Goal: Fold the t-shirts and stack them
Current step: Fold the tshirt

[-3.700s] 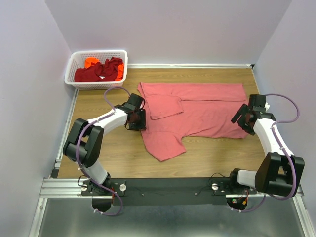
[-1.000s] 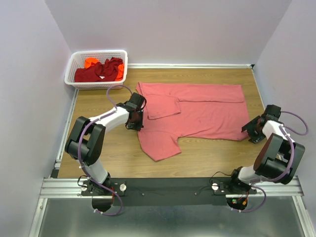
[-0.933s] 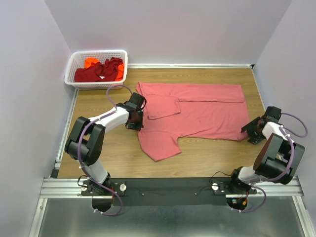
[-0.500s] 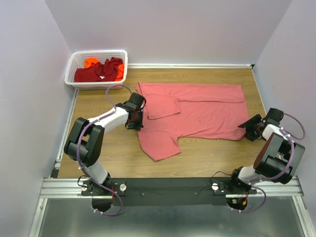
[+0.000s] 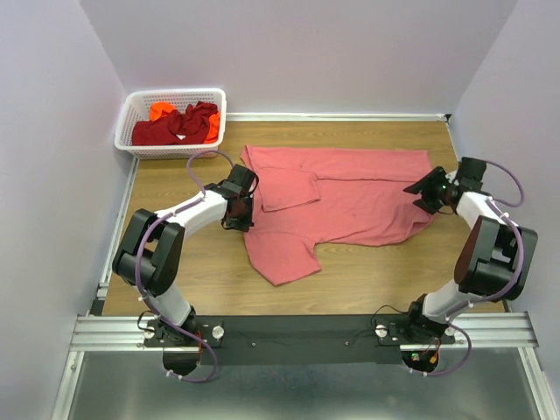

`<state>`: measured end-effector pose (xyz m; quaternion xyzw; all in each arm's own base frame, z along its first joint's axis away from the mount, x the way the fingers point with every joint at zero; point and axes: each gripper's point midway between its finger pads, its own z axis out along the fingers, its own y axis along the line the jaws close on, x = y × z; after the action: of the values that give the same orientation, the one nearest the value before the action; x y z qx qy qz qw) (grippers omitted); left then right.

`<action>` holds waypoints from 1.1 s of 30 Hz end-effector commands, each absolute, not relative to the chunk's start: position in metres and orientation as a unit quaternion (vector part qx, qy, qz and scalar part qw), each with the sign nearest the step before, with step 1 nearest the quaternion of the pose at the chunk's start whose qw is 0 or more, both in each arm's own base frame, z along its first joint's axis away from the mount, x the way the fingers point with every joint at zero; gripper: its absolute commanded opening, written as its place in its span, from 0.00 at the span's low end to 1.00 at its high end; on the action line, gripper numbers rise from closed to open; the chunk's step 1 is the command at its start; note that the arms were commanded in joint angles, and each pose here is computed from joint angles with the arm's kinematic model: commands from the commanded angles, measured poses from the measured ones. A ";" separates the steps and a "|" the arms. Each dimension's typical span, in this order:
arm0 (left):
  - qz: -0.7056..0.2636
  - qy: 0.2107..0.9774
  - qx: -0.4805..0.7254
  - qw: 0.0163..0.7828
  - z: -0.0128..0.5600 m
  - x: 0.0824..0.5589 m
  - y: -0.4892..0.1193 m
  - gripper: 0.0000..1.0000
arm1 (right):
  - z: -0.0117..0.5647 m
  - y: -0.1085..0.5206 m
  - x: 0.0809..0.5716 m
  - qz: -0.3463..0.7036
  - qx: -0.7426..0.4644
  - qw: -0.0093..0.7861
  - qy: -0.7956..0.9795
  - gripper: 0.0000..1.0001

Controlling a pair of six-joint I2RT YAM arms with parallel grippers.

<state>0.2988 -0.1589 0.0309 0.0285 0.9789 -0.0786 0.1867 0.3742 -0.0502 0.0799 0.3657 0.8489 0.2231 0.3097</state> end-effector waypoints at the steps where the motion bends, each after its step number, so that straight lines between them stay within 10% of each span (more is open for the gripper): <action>1: -0.082 0.976 0.028 0.197 0.036 0.298 -0.157 0.00 | 0.071 -0.037 0.387 0.223 0.365 0.291 0.856 0.61; 10: -0.082 0.976 0.028 0.200 0.037 0.299 -0.157 0.00 | 0.092 -0.107 0.337 0.013 0.400 0.303 0.865 0.61; 33: -0.082 0.976 0.028 0.198 0.034 0.294 -0.154 0.00 | 0.037 -0.083 0.325 0.122 0.483 0.281 0.821 0.55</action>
<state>0.2955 -0.1573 0.0291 0.0285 0.9784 -0.0795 0.1889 0.3214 -0.0821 0.0429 0.4715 0.8304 0.1089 0.2761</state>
